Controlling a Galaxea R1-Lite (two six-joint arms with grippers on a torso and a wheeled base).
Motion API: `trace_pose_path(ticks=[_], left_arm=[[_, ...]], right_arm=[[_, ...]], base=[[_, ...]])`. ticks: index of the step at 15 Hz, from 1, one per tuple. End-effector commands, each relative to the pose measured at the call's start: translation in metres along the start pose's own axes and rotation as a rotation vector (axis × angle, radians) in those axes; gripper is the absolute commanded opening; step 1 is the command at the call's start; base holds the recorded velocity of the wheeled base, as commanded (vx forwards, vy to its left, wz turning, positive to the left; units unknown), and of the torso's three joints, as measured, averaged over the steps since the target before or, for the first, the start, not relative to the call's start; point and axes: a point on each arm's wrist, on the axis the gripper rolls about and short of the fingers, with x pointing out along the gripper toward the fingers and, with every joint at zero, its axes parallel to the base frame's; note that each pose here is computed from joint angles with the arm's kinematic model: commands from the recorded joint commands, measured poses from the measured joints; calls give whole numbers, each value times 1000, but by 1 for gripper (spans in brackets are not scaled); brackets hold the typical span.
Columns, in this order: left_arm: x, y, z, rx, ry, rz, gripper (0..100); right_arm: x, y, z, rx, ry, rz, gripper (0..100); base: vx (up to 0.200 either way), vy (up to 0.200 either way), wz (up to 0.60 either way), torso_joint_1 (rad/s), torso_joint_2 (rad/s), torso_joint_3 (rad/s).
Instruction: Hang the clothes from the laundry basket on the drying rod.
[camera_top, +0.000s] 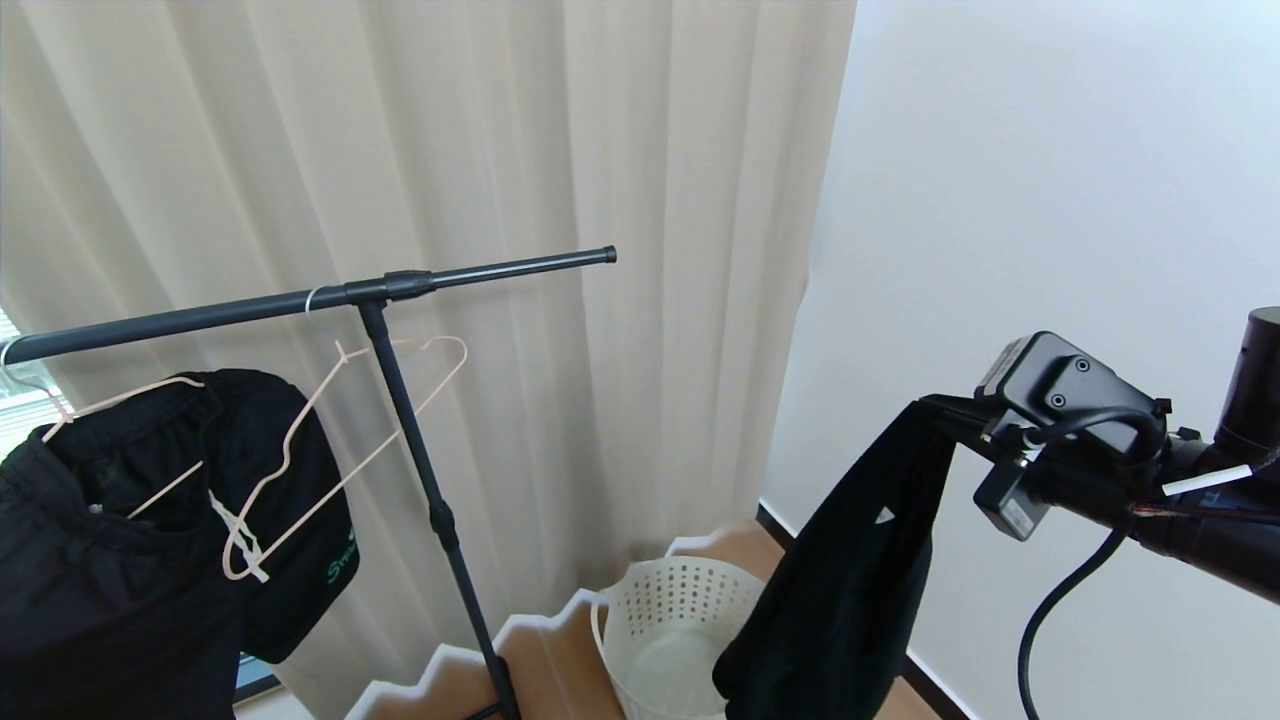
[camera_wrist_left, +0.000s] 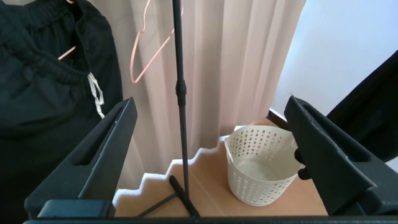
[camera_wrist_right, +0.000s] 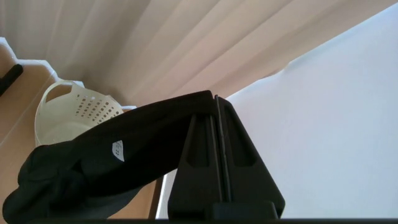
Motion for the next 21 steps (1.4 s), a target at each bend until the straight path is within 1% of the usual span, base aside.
trace_pose_path(ticks=[1, 7, 13, 21], left_arm=[[0, 0, 0, 0, 0, 0, 100], [0, 0, 0, -2, 0, 3, 100], [0, 0, 0, 0, 0, 2, 100], [0, 0, 0, 0, 0, 2, 100]], right_arm=[[0, 0, 0, -1, 0, 2, 0], [2, 2, -2, -1, 8, 12, 0], [2, 0, 1, 3, -11, 13, 0], [0, 1, 0, 1, -11, 16, 0]], base=[[0, 0, 0, 163, -359, -193], [0, 0, 0, 155, -333, -176], [0, 0, 0, 0, 0, 0], [0, 0, 600, 6, 2, 4]])
